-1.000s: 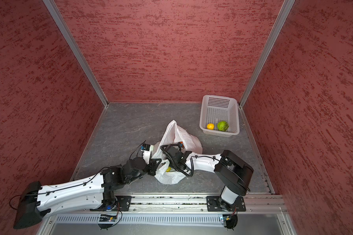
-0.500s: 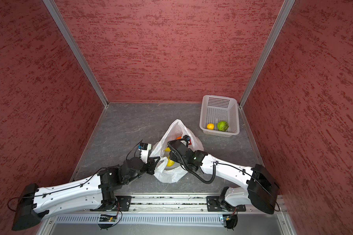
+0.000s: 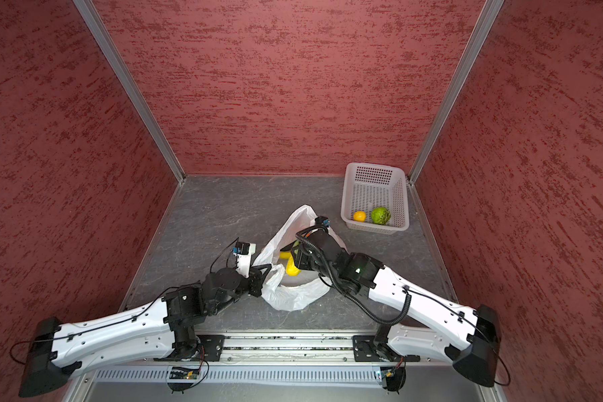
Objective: Untie the knot of the plastic bag and take out the fruit
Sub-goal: Place the fruit in the basket.
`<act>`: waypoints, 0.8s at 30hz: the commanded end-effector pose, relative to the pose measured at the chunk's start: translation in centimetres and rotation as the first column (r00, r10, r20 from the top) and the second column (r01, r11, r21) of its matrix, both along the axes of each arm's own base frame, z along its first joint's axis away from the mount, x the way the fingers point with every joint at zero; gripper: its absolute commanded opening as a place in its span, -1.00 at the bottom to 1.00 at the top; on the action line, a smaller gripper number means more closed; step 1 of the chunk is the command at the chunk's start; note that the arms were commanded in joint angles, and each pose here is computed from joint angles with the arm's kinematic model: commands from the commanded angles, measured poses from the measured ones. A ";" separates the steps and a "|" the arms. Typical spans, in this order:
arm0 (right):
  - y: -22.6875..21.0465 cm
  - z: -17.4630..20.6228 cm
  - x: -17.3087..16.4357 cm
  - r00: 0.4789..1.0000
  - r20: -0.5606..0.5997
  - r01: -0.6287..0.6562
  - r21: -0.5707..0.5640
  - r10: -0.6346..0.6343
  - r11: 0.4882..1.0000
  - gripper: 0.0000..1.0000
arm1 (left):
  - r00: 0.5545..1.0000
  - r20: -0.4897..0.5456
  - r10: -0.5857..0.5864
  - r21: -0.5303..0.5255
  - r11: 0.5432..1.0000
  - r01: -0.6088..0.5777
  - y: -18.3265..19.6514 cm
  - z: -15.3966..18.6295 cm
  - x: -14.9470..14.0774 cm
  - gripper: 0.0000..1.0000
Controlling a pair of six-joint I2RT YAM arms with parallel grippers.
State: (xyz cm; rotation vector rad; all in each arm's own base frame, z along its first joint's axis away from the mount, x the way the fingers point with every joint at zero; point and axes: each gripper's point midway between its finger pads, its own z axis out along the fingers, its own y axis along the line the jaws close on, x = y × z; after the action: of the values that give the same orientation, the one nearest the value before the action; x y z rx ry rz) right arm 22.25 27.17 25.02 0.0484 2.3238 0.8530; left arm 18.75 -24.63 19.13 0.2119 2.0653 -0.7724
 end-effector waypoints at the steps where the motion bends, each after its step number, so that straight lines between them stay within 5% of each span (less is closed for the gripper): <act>1: -1.2 2.5 0.2 0.997 0.069 -0.018 -0.059 0.022 0.998 -0.31 | 0.999 0.044 0.008 -0.025 1.000 -0.007 -0.2 1.9 0.6 -1.00; 13: -10.7 7.5 8.2 0.958 0.162 0.237 0.007 -0.235 0.972 -0.25 | 0.998 0.054 -0.019 -0.029 0.999 0.021 0.0 2.1 0.4 -1.00; 24: -22.6 3.8 19.4 0.841 0.178 0.519 0.005 -0.512 0.855 -0.23 | 0.996 0.019 -0.083 -0.012 0.996 0.084 -0.3 1.9 -0.3 -1.00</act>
State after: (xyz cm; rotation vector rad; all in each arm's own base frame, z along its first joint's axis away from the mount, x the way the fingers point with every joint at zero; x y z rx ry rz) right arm 39.05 5.68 29.22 0.5622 2.0549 0.5047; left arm 18.73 -24.65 19.44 0.2718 2.0655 -0.7951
